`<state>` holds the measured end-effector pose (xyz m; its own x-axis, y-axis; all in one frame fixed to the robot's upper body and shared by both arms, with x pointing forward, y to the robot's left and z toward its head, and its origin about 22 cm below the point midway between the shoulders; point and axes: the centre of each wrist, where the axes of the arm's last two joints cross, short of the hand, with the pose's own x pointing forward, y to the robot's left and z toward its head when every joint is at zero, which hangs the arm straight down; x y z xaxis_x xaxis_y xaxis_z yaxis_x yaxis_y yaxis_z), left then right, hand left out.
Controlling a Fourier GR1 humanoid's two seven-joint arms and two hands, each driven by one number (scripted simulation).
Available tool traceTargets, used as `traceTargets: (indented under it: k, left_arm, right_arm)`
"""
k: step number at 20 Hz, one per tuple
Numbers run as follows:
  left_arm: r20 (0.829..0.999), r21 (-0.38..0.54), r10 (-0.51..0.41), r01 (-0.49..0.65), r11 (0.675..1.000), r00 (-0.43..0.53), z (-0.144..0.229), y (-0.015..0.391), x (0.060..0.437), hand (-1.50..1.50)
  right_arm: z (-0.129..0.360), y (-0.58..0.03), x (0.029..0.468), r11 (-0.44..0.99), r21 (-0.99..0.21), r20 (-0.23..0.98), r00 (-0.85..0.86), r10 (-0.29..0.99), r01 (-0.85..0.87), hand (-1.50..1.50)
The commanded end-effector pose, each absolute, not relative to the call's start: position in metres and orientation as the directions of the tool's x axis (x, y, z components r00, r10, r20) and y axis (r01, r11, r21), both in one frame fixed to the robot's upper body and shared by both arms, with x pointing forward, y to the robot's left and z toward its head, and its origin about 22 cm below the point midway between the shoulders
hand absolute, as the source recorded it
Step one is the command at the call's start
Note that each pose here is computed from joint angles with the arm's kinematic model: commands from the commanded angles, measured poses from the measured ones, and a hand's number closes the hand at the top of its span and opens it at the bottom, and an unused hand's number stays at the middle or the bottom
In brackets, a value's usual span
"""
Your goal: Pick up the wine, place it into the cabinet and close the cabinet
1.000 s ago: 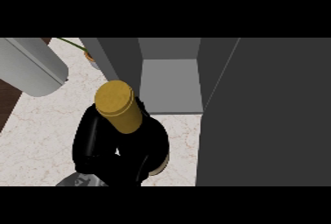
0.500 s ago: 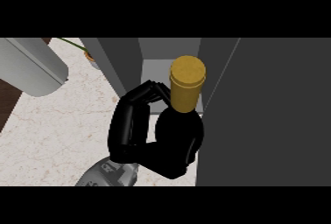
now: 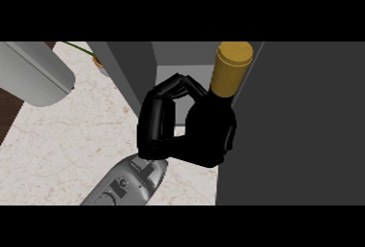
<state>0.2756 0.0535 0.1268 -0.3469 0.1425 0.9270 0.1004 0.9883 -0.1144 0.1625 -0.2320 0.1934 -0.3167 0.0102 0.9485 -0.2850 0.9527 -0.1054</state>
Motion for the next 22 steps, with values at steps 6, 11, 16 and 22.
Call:
traceTargets:
  k: [6,11,16,22]
  left_arm:
    - [0.933,-0.178,0.189,0.064,0.982,-0.307,0.115,0.062,0.28,1.5]
    - [0.931,-0.189,0.193,0.041,0.981,-0.311,0.083,0.056,0.28,1.5]
    - [0.942,-0.124,0.122,0.014,0.992,-0.313,0.066,0.052,0.287,1.5]
    - [0.941,-0.03,0.022,-0.017,0.999,-0.338,0.033,0.061,0.292,1.5]
  right_arm:
    - [0.213,-0.226,0.131,0.944,-0.083,0.928,-0.369,-0.043,-0.32,-1.5]
    - [0.209,-0.24,0.139,0.946,-0.084,0.929,-0.368,-0.04,-0.313,-1.5]
    - [0.214,-0.235,0.127,0.945,-0.09,0.934,-0.357,-0.03,-0.313,-1.5]
    - [0.213,-0.235,0.15,0.952,-0.083,0.932,-0.36,-0.03,-0.294,-1.5]
